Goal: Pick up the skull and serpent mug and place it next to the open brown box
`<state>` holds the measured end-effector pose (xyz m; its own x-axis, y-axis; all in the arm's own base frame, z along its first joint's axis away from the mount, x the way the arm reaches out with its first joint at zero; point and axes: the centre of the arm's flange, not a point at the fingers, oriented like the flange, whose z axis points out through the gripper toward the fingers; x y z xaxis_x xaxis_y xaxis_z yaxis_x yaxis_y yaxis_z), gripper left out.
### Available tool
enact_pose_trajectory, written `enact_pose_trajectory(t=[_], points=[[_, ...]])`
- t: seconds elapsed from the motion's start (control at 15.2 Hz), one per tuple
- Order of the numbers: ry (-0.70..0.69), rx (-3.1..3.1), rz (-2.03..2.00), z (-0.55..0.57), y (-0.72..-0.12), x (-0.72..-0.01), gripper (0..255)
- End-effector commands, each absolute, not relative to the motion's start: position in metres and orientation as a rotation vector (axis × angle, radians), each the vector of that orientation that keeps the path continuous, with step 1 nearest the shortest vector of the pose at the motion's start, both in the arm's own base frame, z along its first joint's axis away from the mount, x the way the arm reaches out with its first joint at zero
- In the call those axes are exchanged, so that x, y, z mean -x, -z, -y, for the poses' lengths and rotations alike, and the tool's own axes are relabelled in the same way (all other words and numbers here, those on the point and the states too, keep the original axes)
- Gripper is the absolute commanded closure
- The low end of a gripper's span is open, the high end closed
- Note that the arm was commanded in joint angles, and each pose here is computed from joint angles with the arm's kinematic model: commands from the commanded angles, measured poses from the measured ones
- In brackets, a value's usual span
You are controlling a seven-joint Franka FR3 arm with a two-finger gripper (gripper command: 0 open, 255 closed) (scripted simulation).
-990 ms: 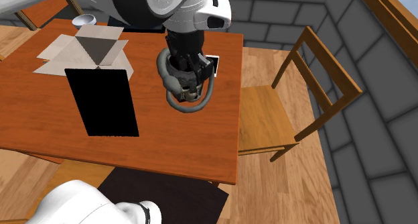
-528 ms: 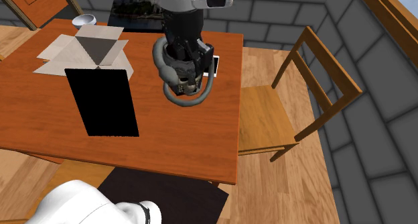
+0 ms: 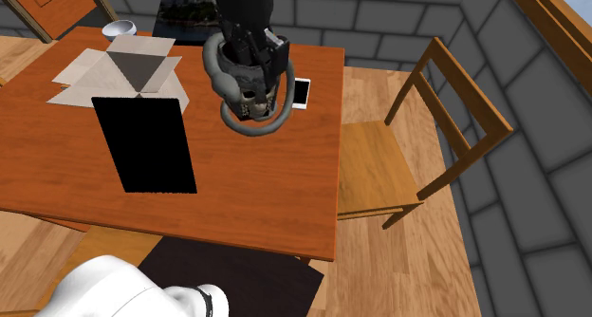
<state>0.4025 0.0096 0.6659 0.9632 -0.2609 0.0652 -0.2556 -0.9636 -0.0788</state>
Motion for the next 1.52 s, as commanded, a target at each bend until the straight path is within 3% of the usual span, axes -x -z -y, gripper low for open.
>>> enact_pose_trajectory(t=[0.0, 1.25, 1.45], points=[[0.119, 3.042, -0.402, -0.036, -0.668, -0.406, 255], [0.119, 3.042, -0.402, -0.289, -0.669, -0.448, 255], [0.119, 3.042, -0.402, -0.289, -0.653, -0.448, 255]])
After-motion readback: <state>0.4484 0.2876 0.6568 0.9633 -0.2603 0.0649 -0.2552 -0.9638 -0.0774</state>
